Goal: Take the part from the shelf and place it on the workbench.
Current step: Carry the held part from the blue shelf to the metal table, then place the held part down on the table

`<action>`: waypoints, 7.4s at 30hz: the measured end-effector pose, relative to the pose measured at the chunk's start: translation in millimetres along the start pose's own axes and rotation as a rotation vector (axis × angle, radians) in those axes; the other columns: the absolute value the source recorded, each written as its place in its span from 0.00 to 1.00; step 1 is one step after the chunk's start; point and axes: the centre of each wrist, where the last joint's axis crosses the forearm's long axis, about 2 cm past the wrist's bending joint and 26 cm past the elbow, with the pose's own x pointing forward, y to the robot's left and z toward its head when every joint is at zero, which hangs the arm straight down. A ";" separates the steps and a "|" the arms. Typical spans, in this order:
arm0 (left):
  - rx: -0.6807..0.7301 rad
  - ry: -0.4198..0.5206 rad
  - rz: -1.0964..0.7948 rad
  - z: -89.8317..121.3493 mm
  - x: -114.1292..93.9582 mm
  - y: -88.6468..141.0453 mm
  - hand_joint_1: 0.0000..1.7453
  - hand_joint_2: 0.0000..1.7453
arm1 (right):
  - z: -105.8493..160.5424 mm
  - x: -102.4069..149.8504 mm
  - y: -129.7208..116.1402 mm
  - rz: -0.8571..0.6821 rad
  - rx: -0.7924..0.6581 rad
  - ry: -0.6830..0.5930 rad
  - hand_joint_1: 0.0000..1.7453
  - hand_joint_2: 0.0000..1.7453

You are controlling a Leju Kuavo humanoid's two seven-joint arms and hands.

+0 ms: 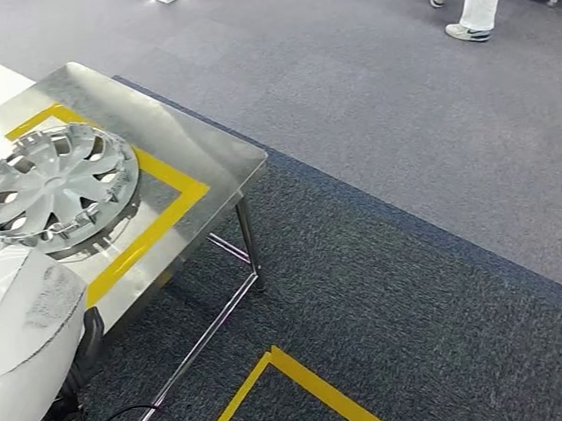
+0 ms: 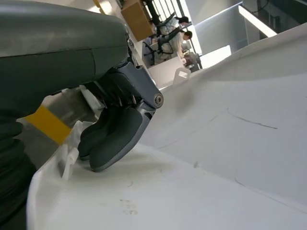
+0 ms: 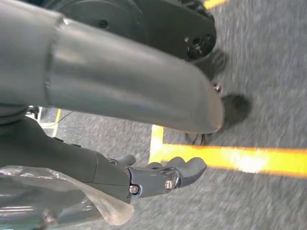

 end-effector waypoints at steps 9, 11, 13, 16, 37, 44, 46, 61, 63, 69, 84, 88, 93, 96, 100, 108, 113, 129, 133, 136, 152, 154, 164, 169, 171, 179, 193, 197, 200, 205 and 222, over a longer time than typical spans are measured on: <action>0.001 -0.002 0.001 -0.8 0.2 -0.3 1.00 1.00 | 0.1 -3.2 -3.2 0.000 -0.006 0.007 0.00 0.00; 0.001 -0.001 0.002 -0.6 0.2 -0.4 1.00 1.00 | 0.1 -2.8 -3.4 0.000 -0.007 0.006 0.00 0.00; 0.000 0.001 0.002 0.4 0.2 -0.5 1.00 1.00 | 0.1 -2.8 -2.5 0.001 -0.005 0.006 0.00 0.00; 0.000 -0.002 0.001 -0.6 0.2 -0.2 1.00 1.00 | 0.2 -4.1 -1.5 0.000 -0.003 0.008 0.00 0.00; 0.001 -0.002 0.001 -0.4 0.0 -0.1 1.00 1.00 | 0.2 -4.0 -1.2 0.000 -0.003 0.009 0.00 0.00; -0.001 0.002 0.001 0.8 0.1 -0.1 1.00 1.00 | 0.2 -3.6 0.5 0.000 0.001 0.008 0.00 0.00; 0.000 -0.001 0.000 0.1 0.0 0.1 1.00 1.00 | 0.3 -4.4 0.9 0.000 0.002 0.009 0.00 0.00; 0.001 0.000 0.000 0.5 0.1 0.3 1.00 1.00 | 0.1 -1.2 3.0 0.000 0.005 0.002 0.00 0.00; 0.002 -0.002 0.000 -0.5 0.2 0.1 1.00 1.00 | 0.1 -1.8 2.5 0.000 0.005 0.004 0.00 0.00; 0.000 0.000 0.001 0.3 0.2 0.0 1.00 1.00 | 0.3 -5.0 -0.8 0.000 -0.002 0.010 0.00 0.00; -0.002 0.000 0.001 0.5 0.2 -0.1 1.00 1.00 | 0.4 -6.3 -0.9 0.000 -0.002 0.013 0.00 0.00; -0.001 0.000 0.001 0.1 0.2 0.0 1.00 1.00 | 0.3 -5.4 0.1 0.000 0.000 0.011 0.00 0.00; -0.001 -0.002 0.001 -0.2 0.3 -0.2 1.00 1.00 | 0.2 -3.0 1.7 0.000 0.003 0.006 0.00 0.00; -0.001 -0.001 0.001 0.2 0.3 -0.1 1.00 1.00 | 0.2 -4.4 0.6 0.000 0.001 0.009 0.00 0.00; -0.002 0.001 0.002 0.7 0.3 -0.2 1.00 1.00 | 0.3 -6.0 -1.7 0.000 -0.004 0.012 0.00 0.00; 0.000 -0.004 0.001 -0.8 0.4 -0.2 1.00 1.00 | 0.3 -5.5 -0.6 0.000 -0.001 0.011 0.00 0.00; 0.000 -0.004 0.002 -0.9 0.4 -0.2 1.00 1.00 | 0.3 -5.5 -0.5 0.000 -0.001 0.011 0.00 0.00; -0.001 -0.003 0.001 -0.7 0.3 -0.2 1.00 1.00 | 0.3 -5.2 -0.3 0.000 -0.001 0.010 0.00 0.00; -0.001 -0.003 0.001 -0.7 0.3 -0.2 1.00 1.00 | 0.3 -5.2 -0.3 0.000 -0.001 0.010 0.00 0.00; -0.001 -0.003 0.001 -0.7 0.3 -0.2 1.00 1.00 | 0.3 -5.2 -0.3 0.000 -0.001 0.010 0.00 0.00; -0.001 -0.003 0.001 -0.7 0.3 -0.2 1.00 1.00 | 0.3 -5.2 -0.3 0.000 -0.001 0.010 0.00 0.00; -0.001 -0.003 0.001 -0.7 0.3 -0.2 1.00 1.00 | 0.3 -5.2 -0.3 0.000 -0.001 0.010 0.00 0.00; 0.076 -0.008 -0.023 10.3 4.3 4.6 1.00 1.00 | 0.2 -4.4 -1.3 0.118 -0.015 -0.068 0.00 0.00; 0.337 -0.012 -0.092 52.3 32.3 52.9 1.00 1.00 | 0.1 -2.2 -3.8 0.664 0.049 -0.270 0.00 0.00; 0.352 -0.016 -0.118 56.6 37.8 64.3 1.00 1.00 | -0.1 1.2 -1.9 0.719 0.058 -0.283 0.00 0.00; 0.430 0.001 -0.209 60.3 43.7 80.6 1.00 1.00 | -0.2 4.2 1.1 0.811 0.081 -0.291 0.00 0.00; 0.466 0.134 -0.234 48.3 24.7 104.6 1.00 1.00 | -0.4 8.3 1.3 0.880 0.083 -0.283 0.00 0.00; 0.456 0.217 -0.240 40.0 3.2 111.7 1.00 1.00 | -0.4 9.9 2.2 0.915 0.087 -0.280 0.00 0.00; 0.427 0.273 -0.251 29.7 -21.0 119.7 1.00 1.00 | -0.5 12.1 2.9 0.941 0.094 -0.278 0.00 0.00; 0.323 0.384 -0.306 3.4 -58.8 128.9 1.00 1.00 | -0.7 16.7 2.5 0.979 0.093 -0.260 0.00 0.00; -0.091 0.650 -0.490 -95.8 -133.5 95.0 1.00 1.00 | -0.4 33.1 16.5 1.046 0.105 -0.241 0.00 0.00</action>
